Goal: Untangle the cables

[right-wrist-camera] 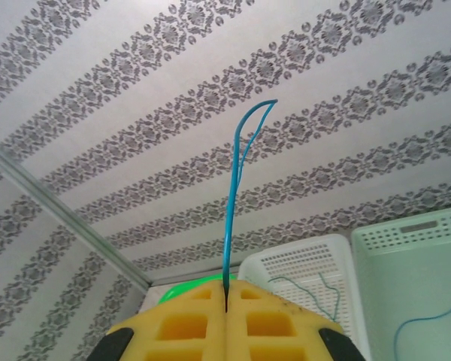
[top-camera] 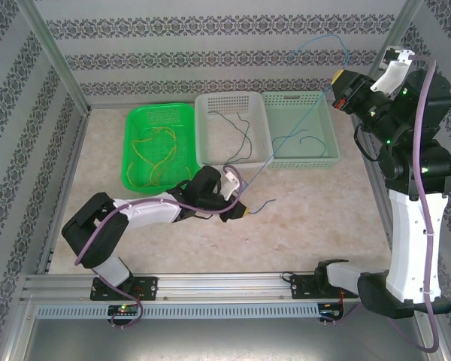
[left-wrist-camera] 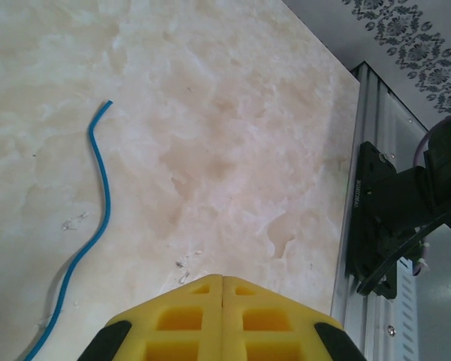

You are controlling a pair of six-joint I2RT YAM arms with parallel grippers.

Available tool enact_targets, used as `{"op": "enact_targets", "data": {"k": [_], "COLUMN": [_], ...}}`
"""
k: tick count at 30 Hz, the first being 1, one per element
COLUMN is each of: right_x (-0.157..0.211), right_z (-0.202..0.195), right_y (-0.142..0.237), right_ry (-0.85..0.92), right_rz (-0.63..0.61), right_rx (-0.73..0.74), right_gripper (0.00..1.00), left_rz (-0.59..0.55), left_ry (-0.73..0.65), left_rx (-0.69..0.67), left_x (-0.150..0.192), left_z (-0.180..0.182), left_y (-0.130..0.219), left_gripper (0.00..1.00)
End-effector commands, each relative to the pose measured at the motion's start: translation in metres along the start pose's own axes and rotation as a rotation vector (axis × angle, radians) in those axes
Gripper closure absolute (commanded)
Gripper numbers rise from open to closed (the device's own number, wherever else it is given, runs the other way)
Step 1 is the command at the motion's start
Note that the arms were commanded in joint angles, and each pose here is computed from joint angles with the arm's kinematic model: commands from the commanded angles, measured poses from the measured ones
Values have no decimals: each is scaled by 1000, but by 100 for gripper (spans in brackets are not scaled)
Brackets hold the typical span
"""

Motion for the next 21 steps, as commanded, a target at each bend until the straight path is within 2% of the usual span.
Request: {"op": "enact_targets", "data": {"k": [1,4,8,10,13,16,17,18,21], "right_x": [-18,-24,-33,-35,-36,-35,-34,-34,-33], "right_z": [2,-1,2,4,3,1,-1,-2,-4], "right_y": [11,12,14,12,6,-3,-7,-11,-20], "right_ry": [89,131,150,145,136,137,139,139,140], "right_rz": [-135,-198,-264,-274,-284,-269,-260,-257,-244], "right_rx": [72,127,131,107,101,94,96,100,88], "right_gripper": [100,100,100,100,100,100,100,100,100], "left_rz": [61,80,112,111,106,98,99,98,91], "left_ry": [5,17,42,50,55,50,51,51,44], "left_rx": [-67,-104,-159,-190,-215,-216,-226,-233,-243], "left_x": [15,18,23,24,22,20,20,20,21], "left_z": [0,3,8,10,11,10,10,10,9], "left_y": [4,5,5,6,8,9,9,10,13], "left_gripper": [100,97,82,59,49,43,35,32,30]}}
Point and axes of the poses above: each hand's point on the last joint's axis, 136 mm out from that joint toward the fingers, its own y axis back along the fingers, its own z axis along the line the jaws close on, x = y × z, the point moved 10 cm from there along y, back along the fingers, and after that the axes turned 2 degrees about -y, right-handed, at the moved point
